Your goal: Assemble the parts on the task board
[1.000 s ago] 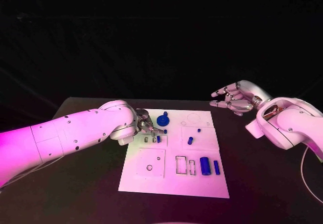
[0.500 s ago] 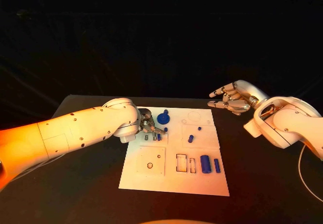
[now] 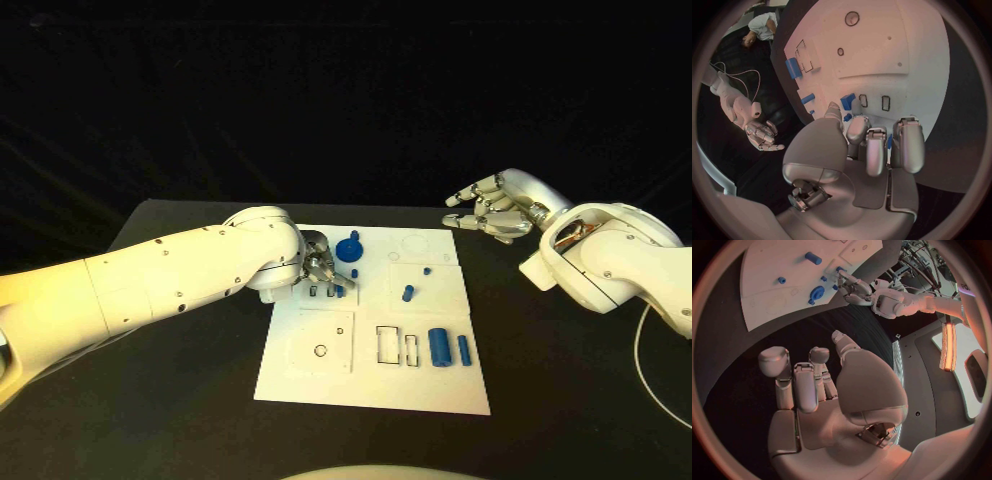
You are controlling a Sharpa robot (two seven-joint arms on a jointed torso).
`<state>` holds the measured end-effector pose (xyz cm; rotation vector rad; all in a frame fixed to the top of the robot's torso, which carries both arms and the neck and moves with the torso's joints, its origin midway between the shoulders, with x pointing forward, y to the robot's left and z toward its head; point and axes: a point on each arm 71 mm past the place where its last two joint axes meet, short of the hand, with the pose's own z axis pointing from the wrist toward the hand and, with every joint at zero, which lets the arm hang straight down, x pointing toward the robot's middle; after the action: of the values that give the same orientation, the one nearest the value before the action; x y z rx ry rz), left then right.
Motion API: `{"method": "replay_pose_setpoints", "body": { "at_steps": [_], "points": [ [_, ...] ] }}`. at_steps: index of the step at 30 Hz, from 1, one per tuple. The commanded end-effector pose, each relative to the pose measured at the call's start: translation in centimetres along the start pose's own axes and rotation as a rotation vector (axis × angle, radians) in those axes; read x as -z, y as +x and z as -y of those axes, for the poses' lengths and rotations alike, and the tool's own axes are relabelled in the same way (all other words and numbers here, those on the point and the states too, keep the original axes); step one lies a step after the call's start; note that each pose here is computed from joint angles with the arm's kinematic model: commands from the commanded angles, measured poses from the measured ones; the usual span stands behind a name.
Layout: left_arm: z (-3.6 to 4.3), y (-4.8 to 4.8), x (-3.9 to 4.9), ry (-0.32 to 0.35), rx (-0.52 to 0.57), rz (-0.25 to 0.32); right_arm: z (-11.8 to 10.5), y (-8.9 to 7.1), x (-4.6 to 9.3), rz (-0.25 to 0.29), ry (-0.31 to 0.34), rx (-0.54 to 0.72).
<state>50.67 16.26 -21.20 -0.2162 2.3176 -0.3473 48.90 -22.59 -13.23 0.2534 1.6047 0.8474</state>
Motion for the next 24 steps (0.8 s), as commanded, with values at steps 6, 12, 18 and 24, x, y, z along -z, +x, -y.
{"method": "replay_pose_setpoints", "body": {
  "at_steps": [6, 12, 18, 24],
  "points": [
    [0.31, 0.16, 0.02, 0.003, -0.023, -0.017, -0.03, 0.20, -0.09, -0.009, -0.003, 0.010],
    [0.32, 0.17, -0.03, 0.002, -0.026, -0.021, -0.01, 0.28, -0.11, -0.012, -0.002, 0.008],
    [0.25, 0.07, -0.08, 0.000, -0.020, -0.013, 0.01, 0.37, -0.15, -0.016, 0.000, 0.007],
    [0.16, 0.01, -0.10, -0.002, -0.018, -0.011, 0.18, 0.56, -0.15, -0.027, 0.006, 0.003]
  ]
}}
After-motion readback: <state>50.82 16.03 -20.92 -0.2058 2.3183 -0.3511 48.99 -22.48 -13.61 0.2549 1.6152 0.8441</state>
